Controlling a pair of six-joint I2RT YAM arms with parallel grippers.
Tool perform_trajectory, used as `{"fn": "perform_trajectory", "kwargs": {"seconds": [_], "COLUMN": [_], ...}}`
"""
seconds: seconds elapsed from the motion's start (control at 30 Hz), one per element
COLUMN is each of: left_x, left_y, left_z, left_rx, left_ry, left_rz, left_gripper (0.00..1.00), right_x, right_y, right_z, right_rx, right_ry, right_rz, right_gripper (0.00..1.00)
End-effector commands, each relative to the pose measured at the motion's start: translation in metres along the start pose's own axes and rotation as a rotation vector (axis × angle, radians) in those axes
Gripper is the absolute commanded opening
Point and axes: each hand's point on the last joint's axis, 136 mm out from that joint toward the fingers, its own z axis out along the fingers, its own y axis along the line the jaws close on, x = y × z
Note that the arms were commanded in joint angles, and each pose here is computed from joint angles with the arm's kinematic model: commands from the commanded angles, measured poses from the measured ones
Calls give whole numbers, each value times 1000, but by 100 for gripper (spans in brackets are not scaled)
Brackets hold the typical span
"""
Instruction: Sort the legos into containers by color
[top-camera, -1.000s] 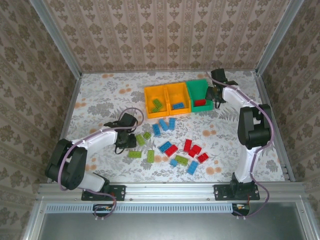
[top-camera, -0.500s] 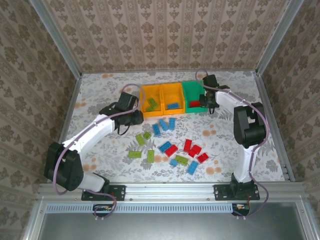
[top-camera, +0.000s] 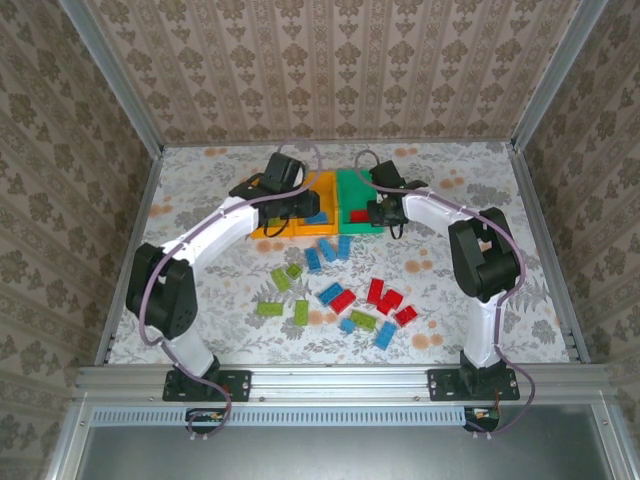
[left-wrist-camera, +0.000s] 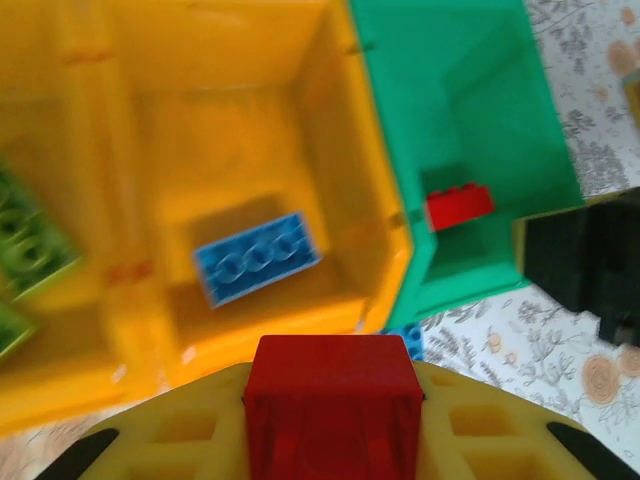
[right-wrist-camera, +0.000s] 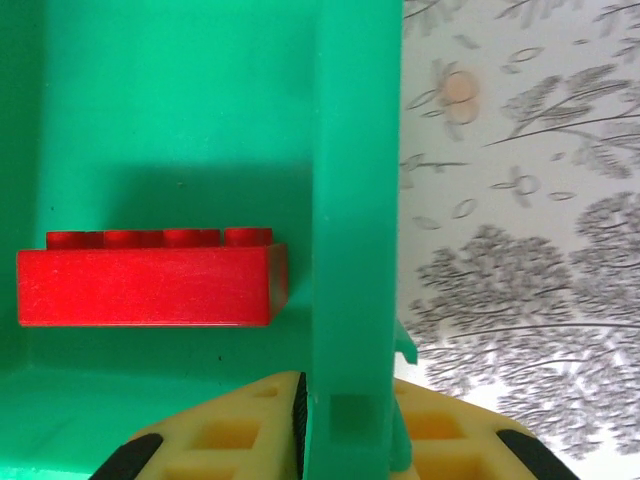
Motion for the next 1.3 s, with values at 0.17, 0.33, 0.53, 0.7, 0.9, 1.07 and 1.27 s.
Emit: {"fn": "perform_trajectory", "kwargs": {"seconds": [0.17,0.33,0.53,0.7,0.9,1.07,1.27], "left_x": [-18,-22,-24,-24,-16,-14,-29], "left_y": [-30,-45,-66,-70,-67,-66,-65], "left_z": [32,52,78,97,115,114,88], "left_rx": [75,128,173,171,160,153,133], "left_ry": [3,14,44,77,124,136,81], "left_rz": [63,44,45,42,26,5,3], "left_gripper": [31,31,31,32,37,57,80], "right_x": [8,12,5,16,36,52,68], "right_y": [20,16,9,7,4,17,43], "right_z": [-3,-8,-33,-50,-62,-68,-75], "right_rx": [-42,-36,-27,-45,-62,-91,-97], "right_ry": [6,-5,-56,-45,-26,-13,-7], "right_rz": [-3,1,60,133,212,234,256], "right_gripper": [21,26,53,63,71,72,71]}}
